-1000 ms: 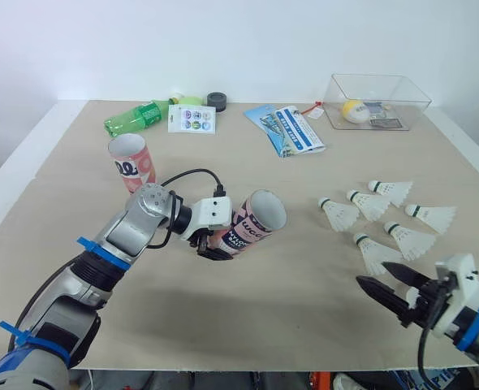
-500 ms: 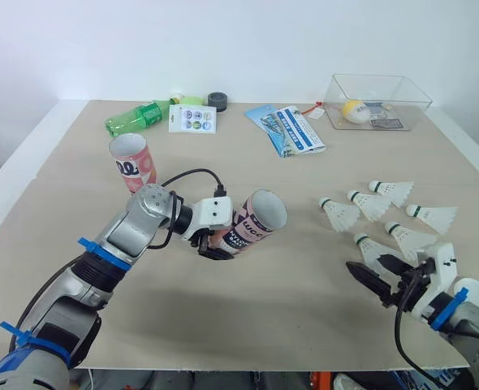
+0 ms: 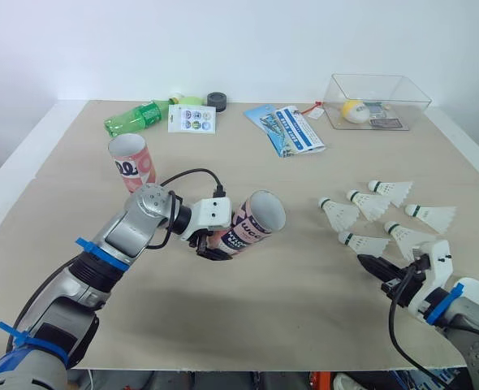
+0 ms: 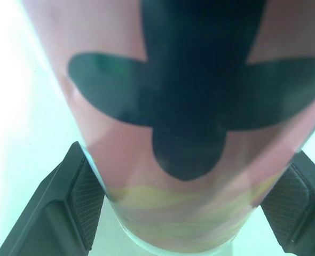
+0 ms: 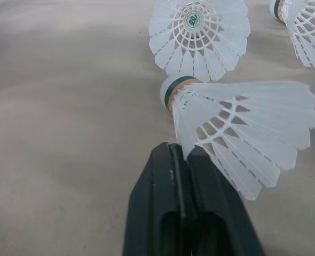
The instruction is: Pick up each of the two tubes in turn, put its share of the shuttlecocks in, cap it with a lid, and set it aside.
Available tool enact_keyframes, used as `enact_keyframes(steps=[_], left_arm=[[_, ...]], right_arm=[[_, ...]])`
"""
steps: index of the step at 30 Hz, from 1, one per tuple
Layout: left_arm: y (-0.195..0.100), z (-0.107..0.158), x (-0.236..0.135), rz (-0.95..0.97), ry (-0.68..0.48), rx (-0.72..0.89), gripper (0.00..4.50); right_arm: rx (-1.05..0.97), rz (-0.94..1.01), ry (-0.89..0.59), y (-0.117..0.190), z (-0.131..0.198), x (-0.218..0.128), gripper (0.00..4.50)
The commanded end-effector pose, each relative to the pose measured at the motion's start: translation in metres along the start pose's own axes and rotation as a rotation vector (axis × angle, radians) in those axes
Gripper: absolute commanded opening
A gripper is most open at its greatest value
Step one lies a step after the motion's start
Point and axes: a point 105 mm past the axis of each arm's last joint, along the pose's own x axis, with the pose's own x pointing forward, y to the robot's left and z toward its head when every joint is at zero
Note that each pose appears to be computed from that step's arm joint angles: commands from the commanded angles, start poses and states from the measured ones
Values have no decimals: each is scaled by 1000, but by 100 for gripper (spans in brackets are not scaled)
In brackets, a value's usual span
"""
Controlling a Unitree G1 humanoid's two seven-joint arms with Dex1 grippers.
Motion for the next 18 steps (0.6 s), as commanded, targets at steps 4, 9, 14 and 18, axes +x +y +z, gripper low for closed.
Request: enact_keyframes(steps=[4,9,14,18], left_arm=[[2,4,-2,-6,14,35,371],[4,3,-1,-13,15,34,371],[7,1,-1,-30,19,27,371],[15,6,0,-31,12,17,371]], right_arm=[[-78,-7,-11,0,12,-10,5],[-253,93,23,15,31,-25,5],[-476,246,-7,36,92,-36,5],[-727,365,-27,58,141,-33,5]])
